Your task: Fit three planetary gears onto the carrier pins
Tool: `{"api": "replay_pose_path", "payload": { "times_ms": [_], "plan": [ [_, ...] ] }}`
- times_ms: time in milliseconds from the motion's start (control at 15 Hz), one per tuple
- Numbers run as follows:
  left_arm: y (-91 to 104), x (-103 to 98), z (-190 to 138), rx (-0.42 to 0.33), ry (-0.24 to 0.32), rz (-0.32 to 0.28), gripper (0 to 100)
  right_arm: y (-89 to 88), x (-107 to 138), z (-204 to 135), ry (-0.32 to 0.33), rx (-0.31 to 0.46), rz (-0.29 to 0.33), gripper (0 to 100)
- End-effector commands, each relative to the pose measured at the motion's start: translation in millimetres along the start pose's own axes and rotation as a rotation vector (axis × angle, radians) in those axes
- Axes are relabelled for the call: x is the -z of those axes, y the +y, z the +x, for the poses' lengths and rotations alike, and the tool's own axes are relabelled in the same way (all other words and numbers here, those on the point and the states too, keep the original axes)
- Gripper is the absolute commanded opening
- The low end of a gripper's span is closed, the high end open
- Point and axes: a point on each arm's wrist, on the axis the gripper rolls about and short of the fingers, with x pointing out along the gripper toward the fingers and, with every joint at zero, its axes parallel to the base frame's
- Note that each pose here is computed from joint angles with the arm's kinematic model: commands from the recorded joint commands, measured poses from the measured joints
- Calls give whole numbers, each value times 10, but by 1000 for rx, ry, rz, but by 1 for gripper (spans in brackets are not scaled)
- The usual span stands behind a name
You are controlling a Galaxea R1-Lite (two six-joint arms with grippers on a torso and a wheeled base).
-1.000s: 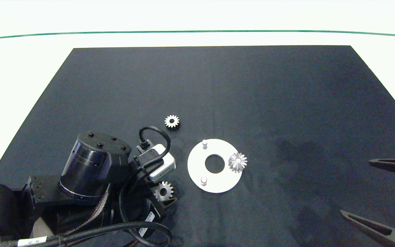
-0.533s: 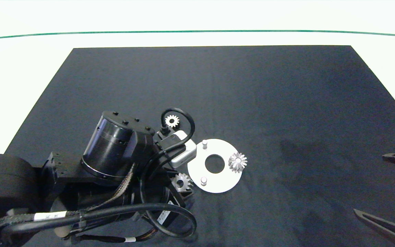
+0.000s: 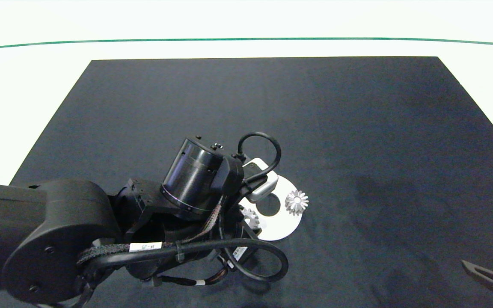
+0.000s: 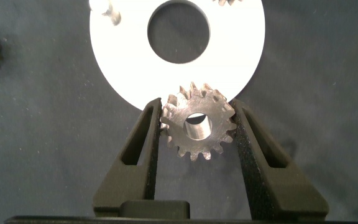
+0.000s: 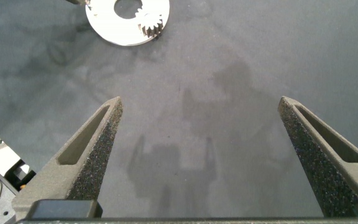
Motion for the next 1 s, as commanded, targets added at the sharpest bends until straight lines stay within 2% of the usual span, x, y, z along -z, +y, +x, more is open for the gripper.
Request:
{"api": "replay_pose_path", "payload": {
  "times_ms": [67,133,467,667,1000],
  "plan": [
    [-1,-63,-3,9,33,14,19,2,7,-6,0,0,-3,100],
    [4,-70,-11,12,49,17,19,1,8,-10,-1,1,-2,100],
    [-51,-108,-17,25,37,26,19,2,7,-6,0,0,-4,100],
    [-140,-107,61,44,52,45,19,3,11,-5,2,1,-4,100],
    [-116,-129,125,17,60,51,19,2,12,-13,-1,2,-4,100]
  ]
}}
